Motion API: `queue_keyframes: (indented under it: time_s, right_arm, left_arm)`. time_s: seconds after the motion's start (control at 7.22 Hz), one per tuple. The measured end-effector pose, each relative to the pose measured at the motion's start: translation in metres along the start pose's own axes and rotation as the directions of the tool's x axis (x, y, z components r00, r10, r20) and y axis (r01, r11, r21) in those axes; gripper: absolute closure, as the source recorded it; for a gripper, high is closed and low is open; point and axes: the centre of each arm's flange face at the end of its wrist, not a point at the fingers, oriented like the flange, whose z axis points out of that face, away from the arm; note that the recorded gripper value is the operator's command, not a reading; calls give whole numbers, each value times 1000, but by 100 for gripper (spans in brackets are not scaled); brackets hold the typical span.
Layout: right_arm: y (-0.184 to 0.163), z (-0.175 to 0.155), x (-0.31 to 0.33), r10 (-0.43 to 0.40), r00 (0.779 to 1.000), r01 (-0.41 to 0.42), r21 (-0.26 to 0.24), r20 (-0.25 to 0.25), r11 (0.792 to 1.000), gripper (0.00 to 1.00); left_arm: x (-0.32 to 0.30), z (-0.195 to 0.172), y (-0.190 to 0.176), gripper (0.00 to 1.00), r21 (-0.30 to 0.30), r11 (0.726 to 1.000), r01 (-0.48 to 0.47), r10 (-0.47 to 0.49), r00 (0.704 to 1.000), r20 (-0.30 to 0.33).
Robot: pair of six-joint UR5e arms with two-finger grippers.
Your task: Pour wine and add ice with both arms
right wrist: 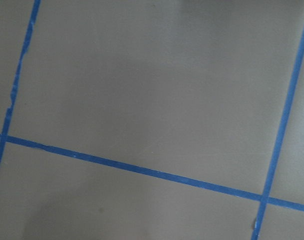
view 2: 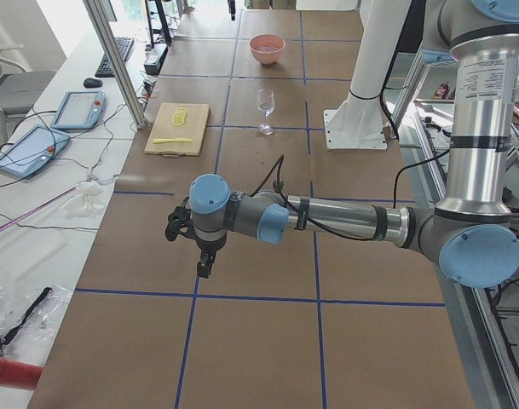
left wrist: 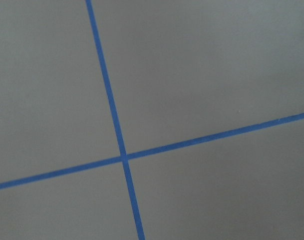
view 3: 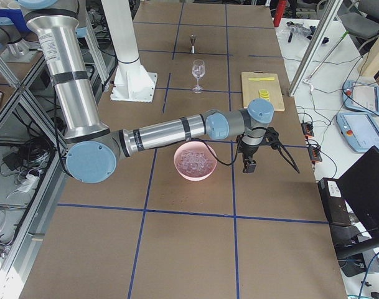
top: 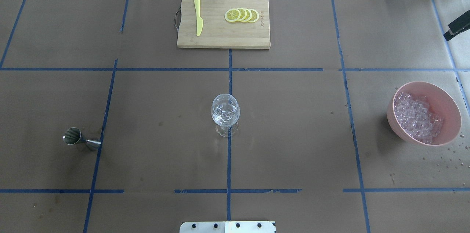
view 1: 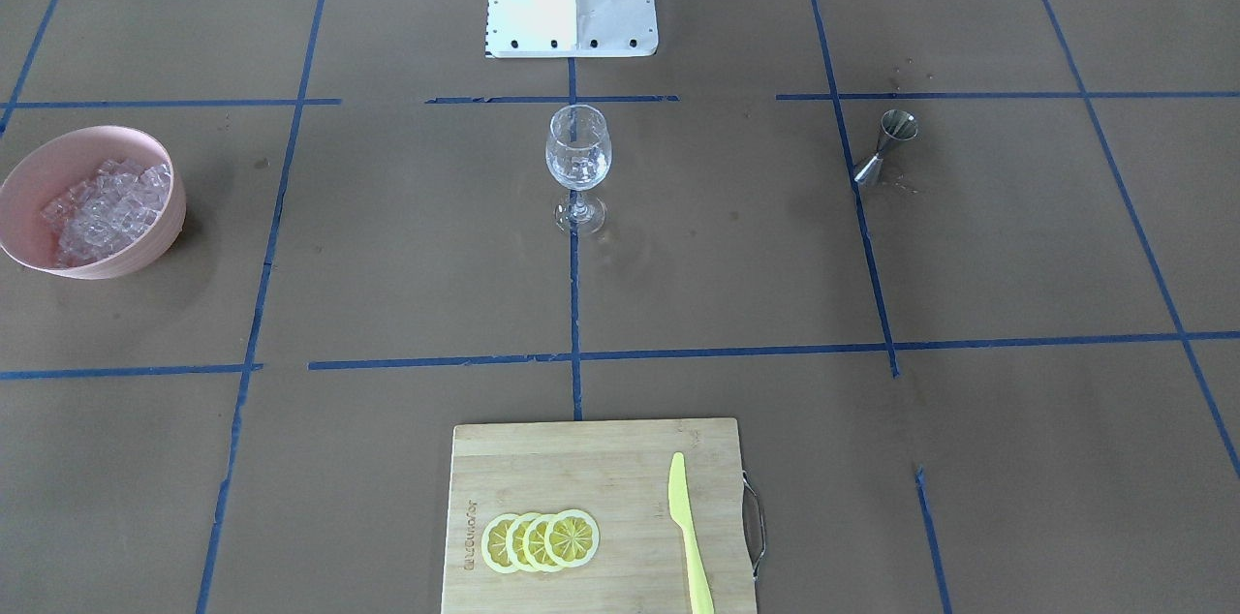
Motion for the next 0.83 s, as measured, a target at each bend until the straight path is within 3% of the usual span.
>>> queue_keyframes:
  time_s: [0.28,0.42,0.83]
  right_arm:
    - [-3,-10,29,27,997,-25,25,-71,999,0]
    - [7,-8,45,55,996,-54,21,-76,998,0]
    - [84,5,115,178,984,-178,17,4,984,0]
  left_arm:
    - [-7,4,7,0,-11,1000,22,-22,1000,0]
    - [-7,4,7,0,-13,1000,25,-25,1000,0]
    - [-9,4,8,0,-17,999,32,-32,999,2]
